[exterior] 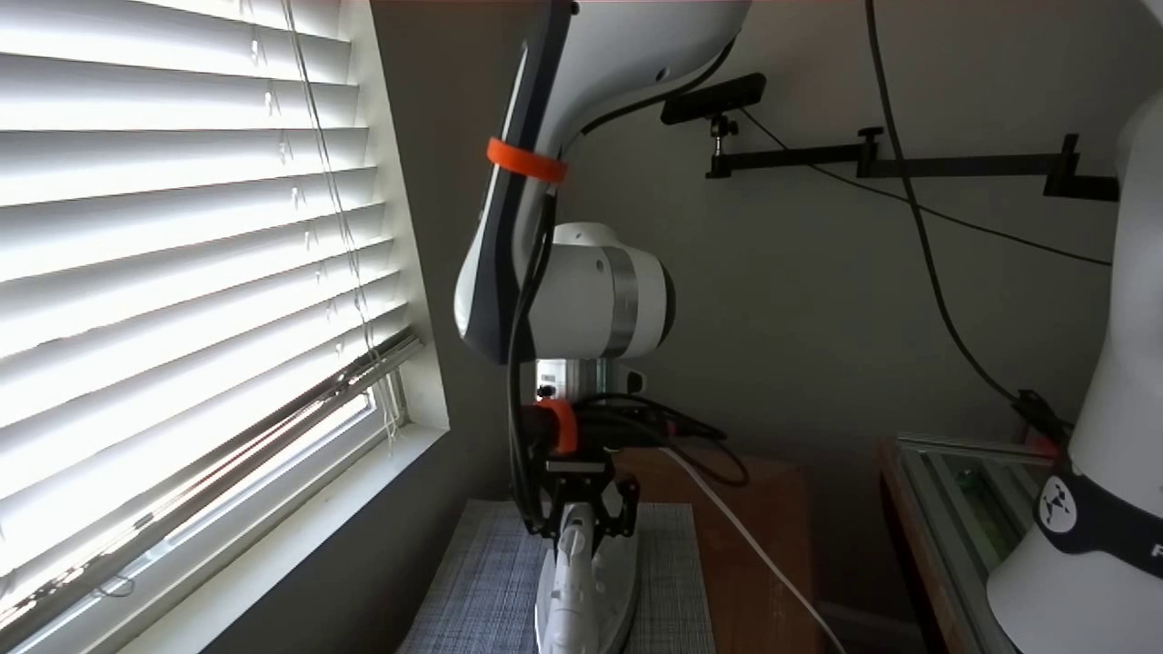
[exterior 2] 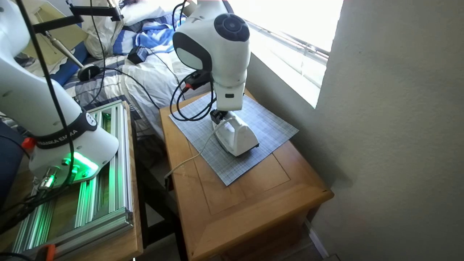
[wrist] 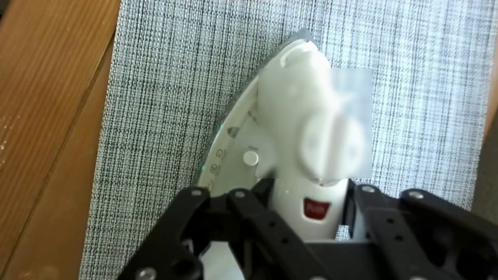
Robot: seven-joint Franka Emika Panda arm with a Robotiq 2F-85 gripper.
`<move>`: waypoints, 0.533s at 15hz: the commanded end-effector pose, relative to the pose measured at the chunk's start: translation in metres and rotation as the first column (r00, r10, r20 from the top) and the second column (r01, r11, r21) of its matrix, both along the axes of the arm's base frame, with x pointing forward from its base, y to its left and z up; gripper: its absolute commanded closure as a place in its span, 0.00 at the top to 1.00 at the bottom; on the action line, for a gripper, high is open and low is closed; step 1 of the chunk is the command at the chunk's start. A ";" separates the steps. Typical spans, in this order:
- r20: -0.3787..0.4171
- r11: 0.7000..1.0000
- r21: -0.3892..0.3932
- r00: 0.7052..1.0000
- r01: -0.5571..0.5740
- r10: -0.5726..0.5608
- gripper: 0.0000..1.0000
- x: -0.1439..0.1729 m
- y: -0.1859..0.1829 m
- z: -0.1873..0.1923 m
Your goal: Place the iron upright.
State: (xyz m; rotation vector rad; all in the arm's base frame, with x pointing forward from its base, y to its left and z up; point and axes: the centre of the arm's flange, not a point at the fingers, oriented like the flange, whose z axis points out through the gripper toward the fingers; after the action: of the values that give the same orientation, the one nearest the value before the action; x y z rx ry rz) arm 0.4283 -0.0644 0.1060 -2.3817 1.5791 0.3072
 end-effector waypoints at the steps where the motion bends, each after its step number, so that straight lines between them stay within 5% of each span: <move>1: 0.015 0.999 0.038 1.000 0.003 -0.003 0.14 0.003 -0.004 -0.006; 3: 0.026 0.999 0.054 1.000 0.004 -0.006 0.01 0.002 -0.007 -0.006; 8: 0.079 0.989 0.150 0.996 0.016 -0.028 0.00 -0.002 -0.027 0.002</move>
State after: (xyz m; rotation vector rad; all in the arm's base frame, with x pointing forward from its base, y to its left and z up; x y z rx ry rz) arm 0.4226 -0.0756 0.0980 -2.3258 1.5433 0.3220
